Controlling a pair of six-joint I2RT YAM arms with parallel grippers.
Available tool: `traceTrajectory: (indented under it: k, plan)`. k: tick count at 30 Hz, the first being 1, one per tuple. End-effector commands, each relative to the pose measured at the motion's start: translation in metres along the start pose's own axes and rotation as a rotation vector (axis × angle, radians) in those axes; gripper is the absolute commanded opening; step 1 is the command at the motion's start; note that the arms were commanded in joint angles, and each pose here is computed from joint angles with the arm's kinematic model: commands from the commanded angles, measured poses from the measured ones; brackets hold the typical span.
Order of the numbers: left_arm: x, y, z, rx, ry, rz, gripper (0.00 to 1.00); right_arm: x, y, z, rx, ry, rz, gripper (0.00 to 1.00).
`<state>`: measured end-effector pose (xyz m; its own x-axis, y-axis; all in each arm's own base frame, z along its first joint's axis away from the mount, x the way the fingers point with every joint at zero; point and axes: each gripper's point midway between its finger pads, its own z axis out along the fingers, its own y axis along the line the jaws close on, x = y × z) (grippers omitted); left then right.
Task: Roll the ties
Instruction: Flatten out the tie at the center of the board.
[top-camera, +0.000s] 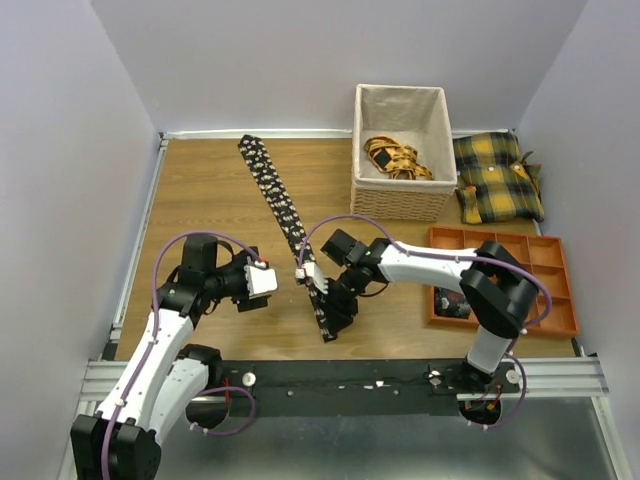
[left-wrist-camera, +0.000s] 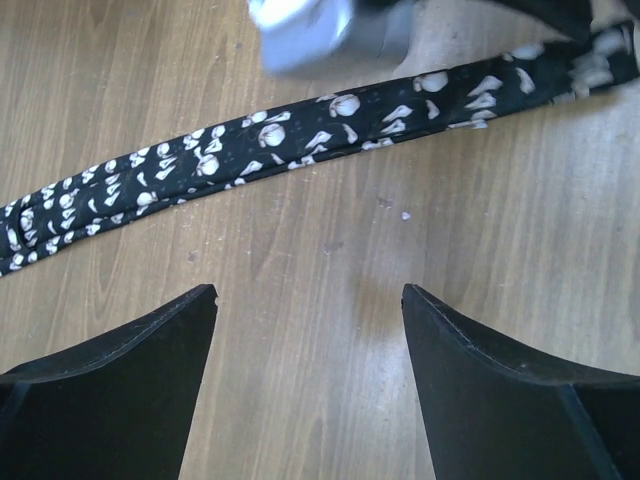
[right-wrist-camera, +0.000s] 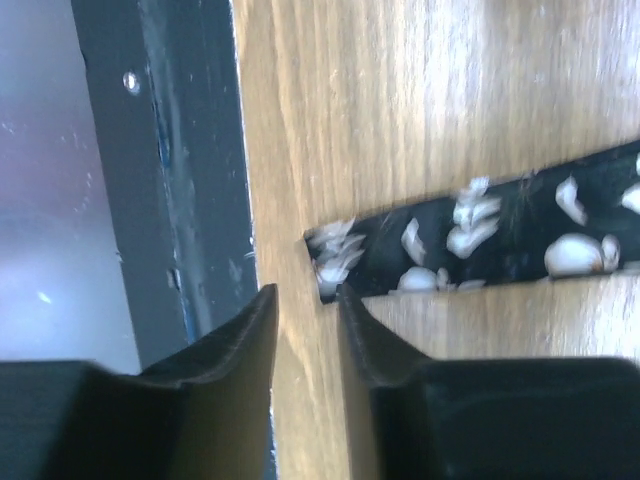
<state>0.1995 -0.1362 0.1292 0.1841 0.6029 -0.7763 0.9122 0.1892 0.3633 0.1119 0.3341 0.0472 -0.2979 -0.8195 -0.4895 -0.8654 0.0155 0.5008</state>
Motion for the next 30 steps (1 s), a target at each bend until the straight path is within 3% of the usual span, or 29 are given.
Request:
traceTrajectory:
  k: [1,6,8,9,10,12,16,18,20,21,22,23,24,26,27,28,30]
  plan:
    - [0.003,0.017,0.007,-0.053,-0.005,0.02,0.86,-0.005,-0.001,-0.004,0.073,-0.07,-0.049,0.47]
    - [0.004,0.037,0.016,-0.101,-0.007,-0.081,0.87,-0.014,0.007,-0.016,0.116,-0.104,-0.032,0.5]
    - [0.017,0.061,0.017,-0.209,0.048,-0.17,0.85,-0.023,0.002,-0.023,0.184,-0.16,-0.011,0.42]
    - [0.019,0.078,0.022,-0.26,0.054,-0.237,0.84,-0.024,-0.003,-0.024,0.218,-0.178,0.016,0.36]
    - [0.025,0.089,0.022,-0.297,0.078,-0.27,0.84,-0.02,-0.005,-0.022,0.238,-0.185,0.048,0.24]
    - [0.031,0.124,0.017,-0.425,0.128,-0.3,0.83,-0.026,-0.016,-0.028,0.319,-0.239,0.105,0.15]
    - [0.056,0.153,0.033,-0.443,0.231,-0.325,0.83,-0.032,-0.024,-0.034,0.399,-0.358,0.2,0.01]
    - [0.052,0.187,0.033,-0.493,0.26,-0.32,0.83,-0.035,-0.03,-0.036,0.436,-0.387,0.25,0.01]
    - [0.076,0.205,0.05,-0.492,0.344,-0.39,0.82,-0.031,-0.034,-0.034,0.475,-0.367,0.297,0.02]
    - [0.066,0.241,0.043,-0.57,0.361,-0.381,0.81,-0.032,-0.036,-0.035,0.496,-0.365,0.312,0.03]
    - [0.085,0.249,0.057,-0.567,0.408,-0.42,0.81,-0.032,-0.038,-0.038,0.521,-0.368,0.331,0.05]
    - [0.085,0.263,0.06,-0.598,0.408,-0.441,0.81,-0.028,-0.043,-0.043,0.567,-0.373,0.378,0.06]
    - [0.07,0.31,0.067,-0.677,0.359,-0.485,0.82,-0.031,-0.046,-0.056,0.626,-0.417,0.405,0.07]
    - [0.088,0.319,0.085,-0.678,0.387,-0.553,0.81,-0.031,-0.048,-0.067,0.677,-0.44,0.421,0.07]
    - [0.077,0.343,0.082,-0.729,0.369,-0.552,0.78,-0.029,-0.053,-0.072,0.718,-0.443,0.431,0.07]
    - [0.102,0.334,0.098,-0.696,0.438,-0.597,0.74,-0.03,-0.054,-0.076,0.739,-0.447,0.437,0.06]
    - [0.111,0.348,0.1,-0.737,0.491,-0.575,0.63,-0.025,-0.057,-0.084,0.799,-0.438,0.449,0.04]
